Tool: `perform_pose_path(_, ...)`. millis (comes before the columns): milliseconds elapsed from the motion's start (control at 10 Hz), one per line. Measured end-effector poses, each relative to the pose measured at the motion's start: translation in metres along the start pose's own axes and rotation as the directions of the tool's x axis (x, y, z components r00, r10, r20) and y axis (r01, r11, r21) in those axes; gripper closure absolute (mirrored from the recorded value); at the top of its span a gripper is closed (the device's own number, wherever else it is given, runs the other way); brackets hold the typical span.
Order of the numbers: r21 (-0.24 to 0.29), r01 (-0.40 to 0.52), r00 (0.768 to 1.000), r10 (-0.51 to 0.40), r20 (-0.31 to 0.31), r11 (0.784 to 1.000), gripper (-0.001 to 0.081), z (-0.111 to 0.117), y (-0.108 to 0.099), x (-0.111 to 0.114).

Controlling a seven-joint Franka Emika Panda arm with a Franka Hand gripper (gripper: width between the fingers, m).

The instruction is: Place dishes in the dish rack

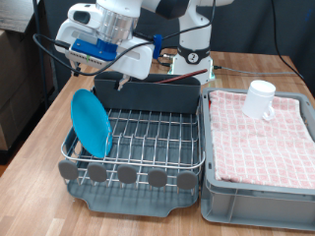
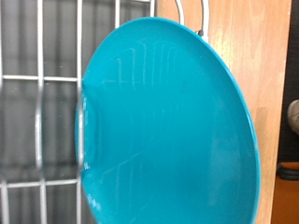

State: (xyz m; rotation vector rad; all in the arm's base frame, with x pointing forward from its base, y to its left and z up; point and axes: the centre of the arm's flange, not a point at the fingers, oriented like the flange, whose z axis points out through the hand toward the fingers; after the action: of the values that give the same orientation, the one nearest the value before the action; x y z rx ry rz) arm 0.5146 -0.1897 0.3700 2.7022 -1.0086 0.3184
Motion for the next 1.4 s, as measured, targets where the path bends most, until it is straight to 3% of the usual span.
perform_pose_path(400, 0.035, 0.039, 0.999, -0.039, -0.015, 0.999, 0.0003, -0.057, 0.005, 0.012)
perform_pose_path(700, 0.032, 0.030, 1.000, -0.030, 0.006, 0.999, 0.0003, -0.056, -0.003, 0.008)
perform_pose_path(1000, 0.005, -0.025, 0.996, 0.024, 0.085, 1.000, 0.0003, -0.081, -0.042, -0.013)
perform_pose_path(1400, 0.043, -0.037, 0.984, 0.029, 0.178, 0.998, 0.0003, -0.108, -0.098, -0.058)
